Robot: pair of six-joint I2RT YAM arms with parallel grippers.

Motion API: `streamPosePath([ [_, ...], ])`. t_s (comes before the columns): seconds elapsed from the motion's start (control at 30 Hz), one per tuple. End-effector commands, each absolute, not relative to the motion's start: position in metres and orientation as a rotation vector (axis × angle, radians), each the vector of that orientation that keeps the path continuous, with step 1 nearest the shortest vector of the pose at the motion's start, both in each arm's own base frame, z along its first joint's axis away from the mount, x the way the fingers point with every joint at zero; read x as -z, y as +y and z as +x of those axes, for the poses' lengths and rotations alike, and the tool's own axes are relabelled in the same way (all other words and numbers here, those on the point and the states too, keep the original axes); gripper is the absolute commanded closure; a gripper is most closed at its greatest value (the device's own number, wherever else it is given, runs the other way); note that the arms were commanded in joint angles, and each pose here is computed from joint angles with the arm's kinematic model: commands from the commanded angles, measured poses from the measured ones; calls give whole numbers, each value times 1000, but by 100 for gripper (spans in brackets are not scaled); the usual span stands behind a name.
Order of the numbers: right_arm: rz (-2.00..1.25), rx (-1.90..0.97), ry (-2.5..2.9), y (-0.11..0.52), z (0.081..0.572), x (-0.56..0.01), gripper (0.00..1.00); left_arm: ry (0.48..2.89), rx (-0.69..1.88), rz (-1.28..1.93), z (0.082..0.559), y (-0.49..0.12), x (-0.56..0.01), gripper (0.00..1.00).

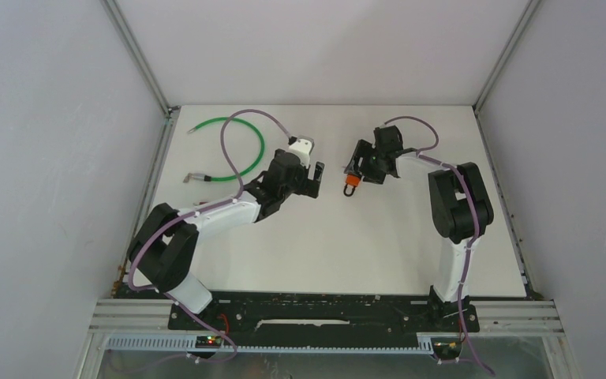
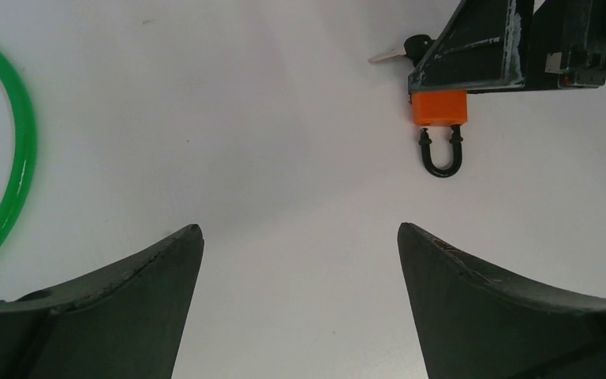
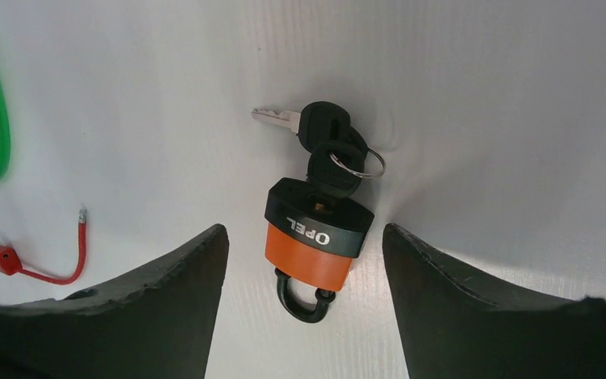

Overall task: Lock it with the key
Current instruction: Pick up the lock from the center of the board.

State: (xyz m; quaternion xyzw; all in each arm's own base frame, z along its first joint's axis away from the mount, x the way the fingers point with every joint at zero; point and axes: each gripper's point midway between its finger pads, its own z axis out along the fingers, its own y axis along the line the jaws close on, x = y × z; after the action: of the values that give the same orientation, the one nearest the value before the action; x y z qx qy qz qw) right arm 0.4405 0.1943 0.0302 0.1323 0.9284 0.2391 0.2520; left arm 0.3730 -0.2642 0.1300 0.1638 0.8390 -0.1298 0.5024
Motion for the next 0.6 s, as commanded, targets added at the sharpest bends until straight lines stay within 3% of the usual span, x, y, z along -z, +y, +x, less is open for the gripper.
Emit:
streamPosePath([
  [0.0,352,-622,2517,194,444,-37,25,1974,266,392,385,-262,-150,3],
  [0.37,344,-579,2431,178,456,-49,34,1973,265,400,385,-263,-150,3],
  [0.57,374,-740,2415,180,468,-39,42,1973,264,400,385,-262,-151,3],
])
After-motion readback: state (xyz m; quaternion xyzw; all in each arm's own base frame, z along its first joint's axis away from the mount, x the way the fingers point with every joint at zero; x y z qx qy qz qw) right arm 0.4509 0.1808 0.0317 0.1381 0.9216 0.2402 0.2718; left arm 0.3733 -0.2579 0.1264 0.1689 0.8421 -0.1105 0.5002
